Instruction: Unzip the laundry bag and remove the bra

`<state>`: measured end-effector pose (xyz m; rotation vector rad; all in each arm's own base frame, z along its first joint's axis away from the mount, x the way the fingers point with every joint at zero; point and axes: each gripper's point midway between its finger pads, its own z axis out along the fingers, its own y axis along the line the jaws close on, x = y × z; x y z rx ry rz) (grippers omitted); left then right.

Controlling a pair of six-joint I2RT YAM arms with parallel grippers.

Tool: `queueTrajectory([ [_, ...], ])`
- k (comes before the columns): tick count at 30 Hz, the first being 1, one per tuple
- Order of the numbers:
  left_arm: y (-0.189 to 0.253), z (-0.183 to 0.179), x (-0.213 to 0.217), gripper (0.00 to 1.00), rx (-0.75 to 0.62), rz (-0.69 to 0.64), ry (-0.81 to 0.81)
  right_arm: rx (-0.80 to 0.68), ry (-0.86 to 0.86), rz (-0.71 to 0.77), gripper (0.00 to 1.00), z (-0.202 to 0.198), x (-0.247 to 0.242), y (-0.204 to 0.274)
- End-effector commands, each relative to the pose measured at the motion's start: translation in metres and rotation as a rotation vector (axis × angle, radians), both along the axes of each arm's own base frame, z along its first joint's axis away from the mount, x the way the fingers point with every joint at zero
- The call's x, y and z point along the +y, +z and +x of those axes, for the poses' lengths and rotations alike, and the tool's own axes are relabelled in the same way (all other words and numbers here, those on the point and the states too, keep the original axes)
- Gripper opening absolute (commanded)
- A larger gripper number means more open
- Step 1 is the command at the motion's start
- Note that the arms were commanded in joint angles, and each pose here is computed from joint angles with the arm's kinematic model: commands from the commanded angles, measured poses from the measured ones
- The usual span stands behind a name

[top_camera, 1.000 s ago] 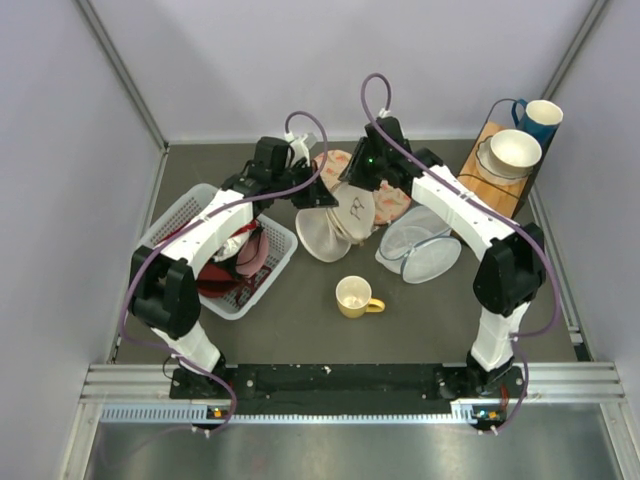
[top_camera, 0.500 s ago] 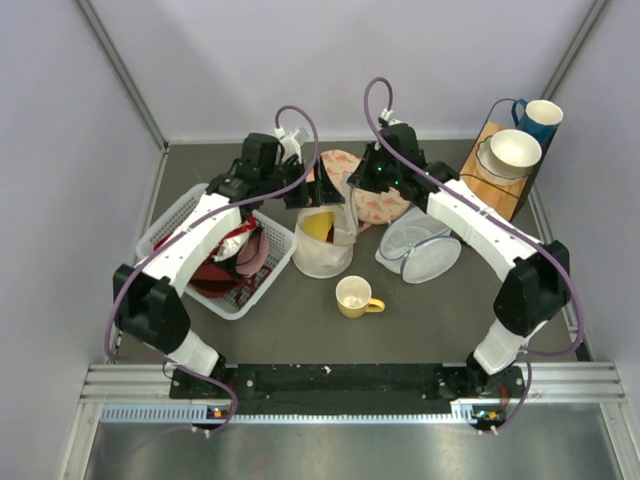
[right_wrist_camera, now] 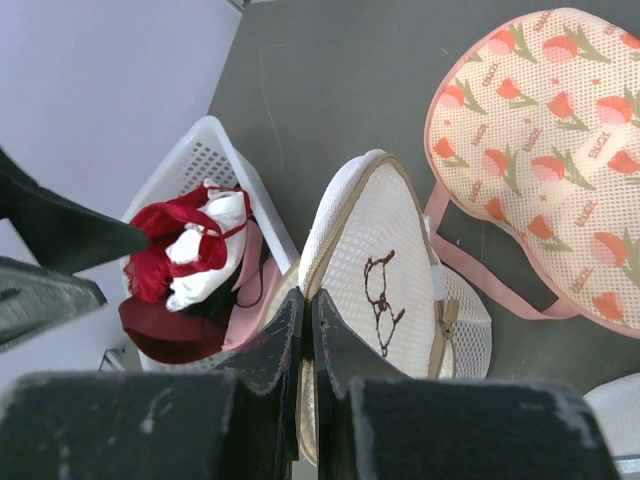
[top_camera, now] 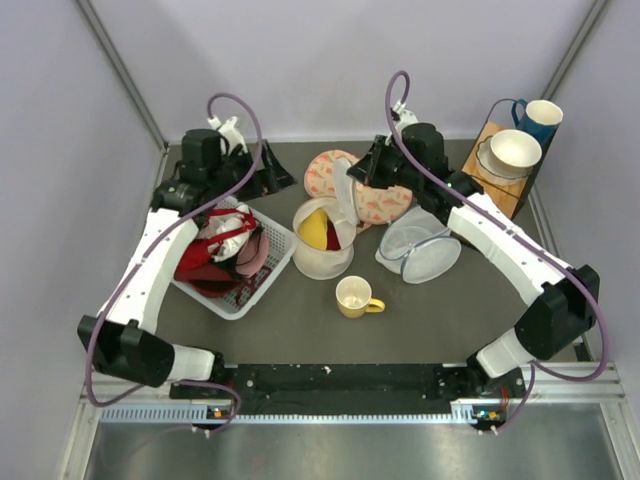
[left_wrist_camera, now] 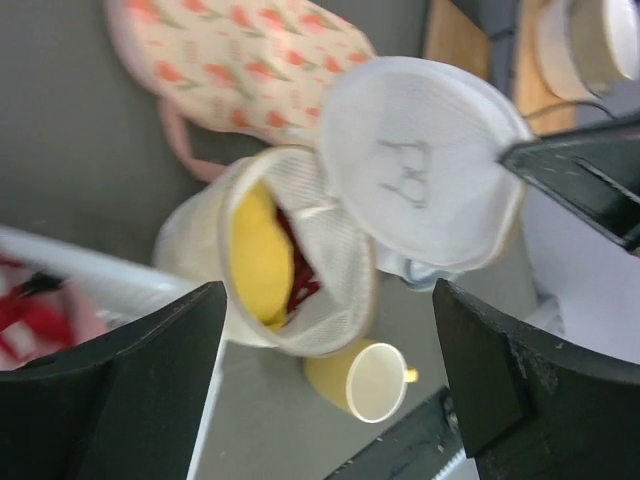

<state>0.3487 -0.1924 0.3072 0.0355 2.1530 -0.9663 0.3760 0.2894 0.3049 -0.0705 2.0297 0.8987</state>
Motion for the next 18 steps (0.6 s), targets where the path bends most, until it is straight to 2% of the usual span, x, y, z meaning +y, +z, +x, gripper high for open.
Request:
queueTrajectory([
  [1,0.034,-0.007,0.059,0.89,-0.122,0.186,0.22,-0.097,0.016,0.06,0.0,-0.009,-0.006,0.035],
  [4,0.035,-0.013,0.082,0.88,-0.113,0.266,0.298,-0.094,0.019,0.058,0.0,-0.011,-0.007,0.03],
  [12,0.023,-0.017,0.071,0.86,-0.086,0.238,0.244,-0.088,0.041,0.071,0.0,-0.013,-0.003,0.026],
  [14,0.018,-0.024,0.042,0.83,-0.09,0.202,0.095,-0.101,0.036,0.073,0.0,-0.016,-0.005,0.03],
  [16,0.007,-0.025,0.03,0.74,-0.052,0.241,0.081,-0.109,0.027,0.068,0.0,-0.017,-0.008,0.03],
  [18,-0.001,-0.03,-0.008,0.68,-0.03,0.253,-0.008,-0.121,0.018,0.072,0.0,-0.019,-0.012,0.032],
])
